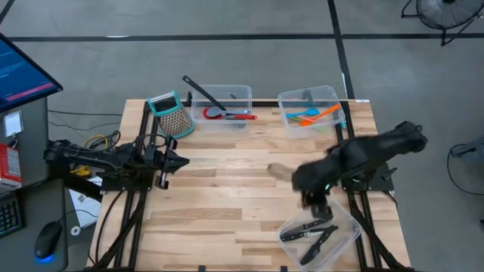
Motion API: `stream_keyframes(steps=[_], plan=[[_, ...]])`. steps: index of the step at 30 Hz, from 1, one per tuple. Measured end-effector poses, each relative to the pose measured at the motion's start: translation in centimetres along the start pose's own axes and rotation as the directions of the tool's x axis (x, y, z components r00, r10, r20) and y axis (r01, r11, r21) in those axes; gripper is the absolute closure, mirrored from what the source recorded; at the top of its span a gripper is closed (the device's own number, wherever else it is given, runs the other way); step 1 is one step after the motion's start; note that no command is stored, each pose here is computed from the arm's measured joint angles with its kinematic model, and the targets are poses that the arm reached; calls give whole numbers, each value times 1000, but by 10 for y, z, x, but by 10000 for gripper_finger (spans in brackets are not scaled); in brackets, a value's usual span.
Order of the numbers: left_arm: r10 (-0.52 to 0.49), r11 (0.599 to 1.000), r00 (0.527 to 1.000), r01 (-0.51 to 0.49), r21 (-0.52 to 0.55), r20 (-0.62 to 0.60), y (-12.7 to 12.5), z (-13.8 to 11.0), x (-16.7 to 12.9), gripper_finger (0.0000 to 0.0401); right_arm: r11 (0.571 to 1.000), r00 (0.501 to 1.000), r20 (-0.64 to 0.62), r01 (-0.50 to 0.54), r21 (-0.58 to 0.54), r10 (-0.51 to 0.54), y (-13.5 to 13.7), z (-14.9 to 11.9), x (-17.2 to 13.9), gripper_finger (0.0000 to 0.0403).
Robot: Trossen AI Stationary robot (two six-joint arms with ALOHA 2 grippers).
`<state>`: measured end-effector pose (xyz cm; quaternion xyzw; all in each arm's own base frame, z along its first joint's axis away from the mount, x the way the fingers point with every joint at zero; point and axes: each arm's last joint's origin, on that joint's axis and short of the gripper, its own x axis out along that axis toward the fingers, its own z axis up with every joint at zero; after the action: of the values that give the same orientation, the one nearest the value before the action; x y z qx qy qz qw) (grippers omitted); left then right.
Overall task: Pick & Place Kitchen Items
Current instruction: Return to Home Position
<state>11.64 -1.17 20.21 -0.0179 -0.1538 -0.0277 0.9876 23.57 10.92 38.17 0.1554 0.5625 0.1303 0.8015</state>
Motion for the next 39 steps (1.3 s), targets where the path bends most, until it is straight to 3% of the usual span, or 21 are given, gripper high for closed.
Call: stream_keyframes(steps=[2,6,9,14,19,23,27,31,35,39], plan=[[-8,1000,1000,8,-23,5,0,2,1,397,986,976,206,93,-135,-64,2,2,-31,312],[-9,999,1000,9,-50,6,0,2,1,397,880,816,564,356,-313,-130,1,-8,-83,331],[19,997,1000,-19,-78,6,4,2,1,398,812,701,697,490,-318,-150,-7,-25,-114,352],[100,990,995,-102,-94,-23,13,10,0,398,782,585,796,565,-262,-156,-29,-50,-133,396],[105,990,992,-111,-91,-63,19,21,-2,398,807,531,832,555,-199,-160,-53,-75,-110,395],[149,985,987,-153,-80,-54,23,27,-7,398,840,449,882,526,-132,-143,-75,-91,-81,399],[184,980,982,-187,-69,-42,26,22,-13,398,874,385,921,466,-138,-60,-91,-104,-51,401],[206,976,977,-209,-65,-56,28,10,-17,398,912,338,940,401,-91,-55,-106,-121,-32,401],[209,975,976,-213,-66,-56,29,1,-20,398,924,323,945,374,-74,-55,-117,-138,-17,402],[209,975,976,-213,-67,-64,29,-6,-21,398,929,273,961,366,-54,-51,-128,-155,-4,402]])
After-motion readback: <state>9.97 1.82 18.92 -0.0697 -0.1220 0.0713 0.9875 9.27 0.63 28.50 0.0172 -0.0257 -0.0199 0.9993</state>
